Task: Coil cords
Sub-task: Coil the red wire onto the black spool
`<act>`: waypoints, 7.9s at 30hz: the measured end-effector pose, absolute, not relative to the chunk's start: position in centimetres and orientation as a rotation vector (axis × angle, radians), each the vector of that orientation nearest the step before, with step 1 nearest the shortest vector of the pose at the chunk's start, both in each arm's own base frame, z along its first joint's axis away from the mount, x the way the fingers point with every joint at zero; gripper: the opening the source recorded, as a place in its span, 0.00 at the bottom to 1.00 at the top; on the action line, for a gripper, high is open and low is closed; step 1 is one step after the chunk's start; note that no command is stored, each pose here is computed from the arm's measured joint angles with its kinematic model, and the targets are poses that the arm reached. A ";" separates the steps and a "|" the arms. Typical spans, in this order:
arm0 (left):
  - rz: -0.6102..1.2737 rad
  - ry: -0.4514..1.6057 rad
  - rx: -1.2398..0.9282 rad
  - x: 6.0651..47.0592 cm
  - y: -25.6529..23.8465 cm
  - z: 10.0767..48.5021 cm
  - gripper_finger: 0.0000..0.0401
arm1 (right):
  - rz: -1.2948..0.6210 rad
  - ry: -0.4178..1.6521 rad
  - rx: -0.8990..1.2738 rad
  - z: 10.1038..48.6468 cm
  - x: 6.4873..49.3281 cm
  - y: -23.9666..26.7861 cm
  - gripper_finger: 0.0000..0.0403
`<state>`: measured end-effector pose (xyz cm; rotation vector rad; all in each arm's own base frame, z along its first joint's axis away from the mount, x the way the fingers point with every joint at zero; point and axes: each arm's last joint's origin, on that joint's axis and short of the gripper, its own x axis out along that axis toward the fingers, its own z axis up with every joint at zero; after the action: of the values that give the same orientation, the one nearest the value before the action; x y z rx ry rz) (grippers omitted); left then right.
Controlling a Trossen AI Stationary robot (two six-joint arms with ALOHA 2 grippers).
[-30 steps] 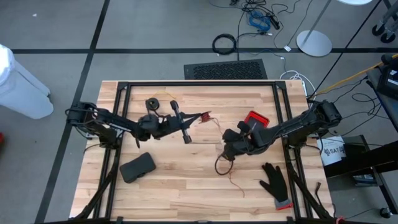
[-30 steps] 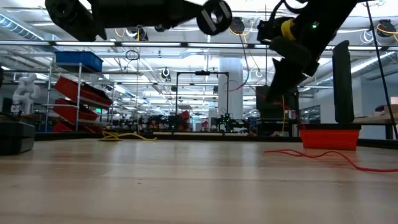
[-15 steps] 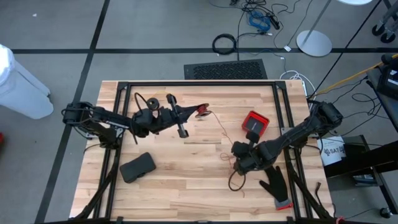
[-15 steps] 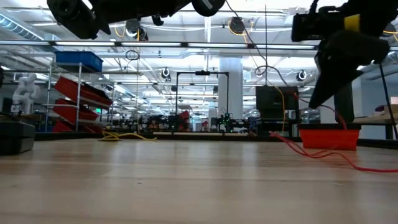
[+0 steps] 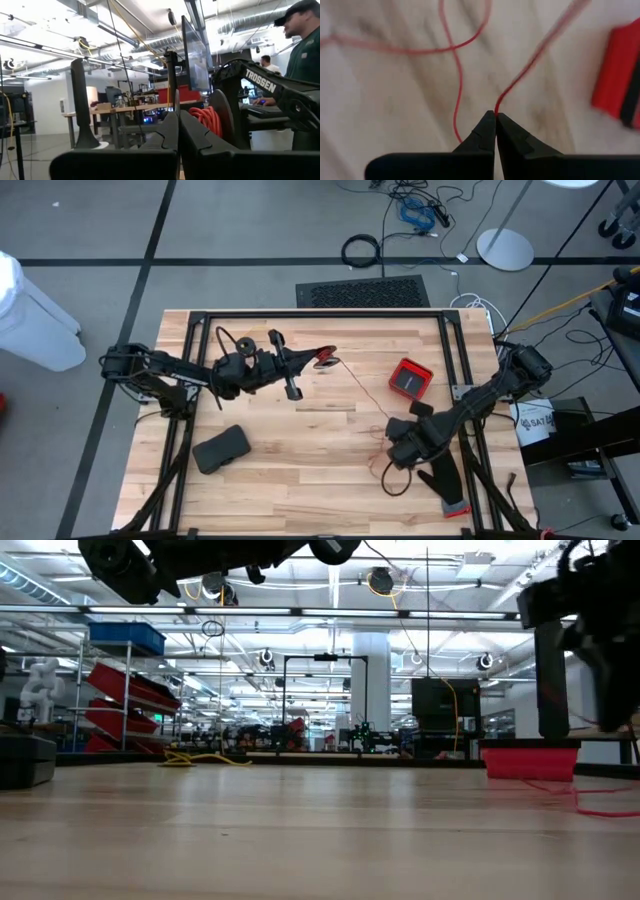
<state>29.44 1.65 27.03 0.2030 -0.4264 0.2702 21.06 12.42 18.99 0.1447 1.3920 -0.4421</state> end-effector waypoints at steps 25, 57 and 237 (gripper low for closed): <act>0.277 -0.392 0.205 29.6 1.7 26.7 0.00 | -0.469 1.076 0.105 19.3 20.7 15.2 0.25; 0.266 -0.362 0.209 29.7 1.7 26.5 0.00 | -0.803 0.580 -0.186 20.9 29.7 6.7 0.26; 0.232 -0.152 0.292 30.5 0.9 24.3 0.00 | -0.570 0.596 -0.055 18.7 31.3 3.7 0.17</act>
<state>30.48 0.93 24.31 0.2918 -0.1520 0.2317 31.32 3.66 18.72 -0.0555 0.5960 -0.5698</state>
